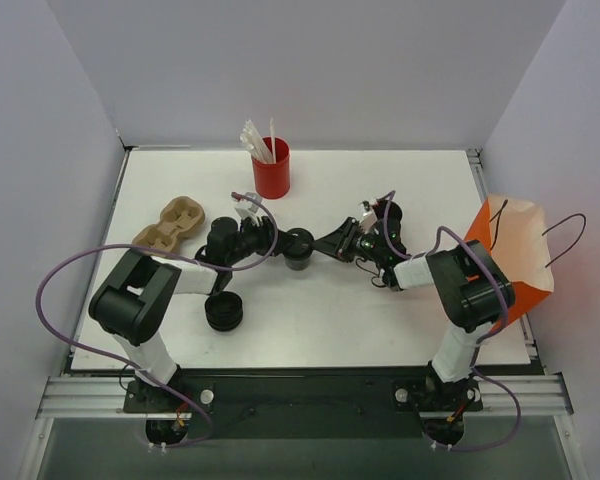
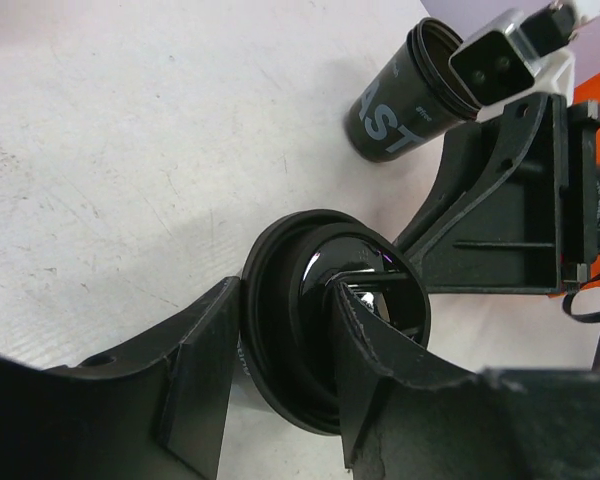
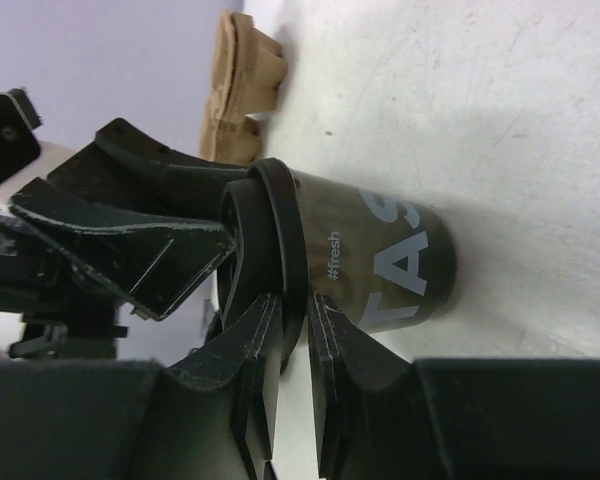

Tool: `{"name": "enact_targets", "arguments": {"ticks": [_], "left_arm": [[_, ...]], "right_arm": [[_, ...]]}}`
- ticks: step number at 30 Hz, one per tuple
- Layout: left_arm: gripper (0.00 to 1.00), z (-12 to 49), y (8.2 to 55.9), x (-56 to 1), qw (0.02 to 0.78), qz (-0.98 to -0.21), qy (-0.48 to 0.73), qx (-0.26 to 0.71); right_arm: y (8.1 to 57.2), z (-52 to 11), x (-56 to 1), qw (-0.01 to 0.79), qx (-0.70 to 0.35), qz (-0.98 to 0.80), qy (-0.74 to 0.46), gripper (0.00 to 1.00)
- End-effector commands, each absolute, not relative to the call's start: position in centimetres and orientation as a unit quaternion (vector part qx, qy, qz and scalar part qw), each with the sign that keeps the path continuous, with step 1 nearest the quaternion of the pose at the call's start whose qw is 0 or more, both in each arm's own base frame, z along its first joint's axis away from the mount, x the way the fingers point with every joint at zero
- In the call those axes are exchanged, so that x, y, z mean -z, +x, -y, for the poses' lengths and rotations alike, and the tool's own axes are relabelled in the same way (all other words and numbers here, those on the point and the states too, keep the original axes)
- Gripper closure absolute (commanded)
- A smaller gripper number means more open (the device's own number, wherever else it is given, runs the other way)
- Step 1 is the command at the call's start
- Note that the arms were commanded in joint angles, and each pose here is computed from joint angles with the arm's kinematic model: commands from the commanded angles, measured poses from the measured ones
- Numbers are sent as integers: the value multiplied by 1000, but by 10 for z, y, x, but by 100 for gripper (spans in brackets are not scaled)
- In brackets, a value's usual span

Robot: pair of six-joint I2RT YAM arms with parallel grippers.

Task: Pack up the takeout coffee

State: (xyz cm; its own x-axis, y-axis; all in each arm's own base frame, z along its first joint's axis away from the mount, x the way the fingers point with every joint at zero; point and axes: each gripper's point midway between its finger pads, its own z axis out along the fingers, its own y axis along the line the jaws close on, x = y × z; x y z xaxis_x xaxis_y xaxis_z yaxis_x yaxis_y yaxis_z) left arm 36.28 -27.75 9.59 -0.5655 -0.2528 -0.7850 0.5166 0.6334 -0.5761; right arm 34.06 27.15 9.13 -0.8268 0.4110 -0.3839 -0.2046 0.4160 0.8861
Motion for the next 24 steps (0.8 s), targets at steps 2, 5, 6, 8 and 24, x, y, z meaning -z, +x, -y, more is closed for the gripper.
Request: {"name": "enact_targets", "arguments": {"ticks": [2,5,6,8,24], "left_arm": [[51,241,265,57,228,-918,91,313],[51,241,266,56,228,-918,90,312],[51,240,266,57,228,-919,89,310],[51,240,266,57,228,-919,89,310],[51,238,260,62,218,-921,86,311]], "right_arm": [[282,-300,-58,168,-598,-781,67,84],[283,-302,-59,167,-617,-765,76,86],[282,-302,-55,163,-618,-765,81,86],[283,-301,-56,168,-622,-760,82,86],[297,-279,-91,246,-575,-779,53,76]]}}
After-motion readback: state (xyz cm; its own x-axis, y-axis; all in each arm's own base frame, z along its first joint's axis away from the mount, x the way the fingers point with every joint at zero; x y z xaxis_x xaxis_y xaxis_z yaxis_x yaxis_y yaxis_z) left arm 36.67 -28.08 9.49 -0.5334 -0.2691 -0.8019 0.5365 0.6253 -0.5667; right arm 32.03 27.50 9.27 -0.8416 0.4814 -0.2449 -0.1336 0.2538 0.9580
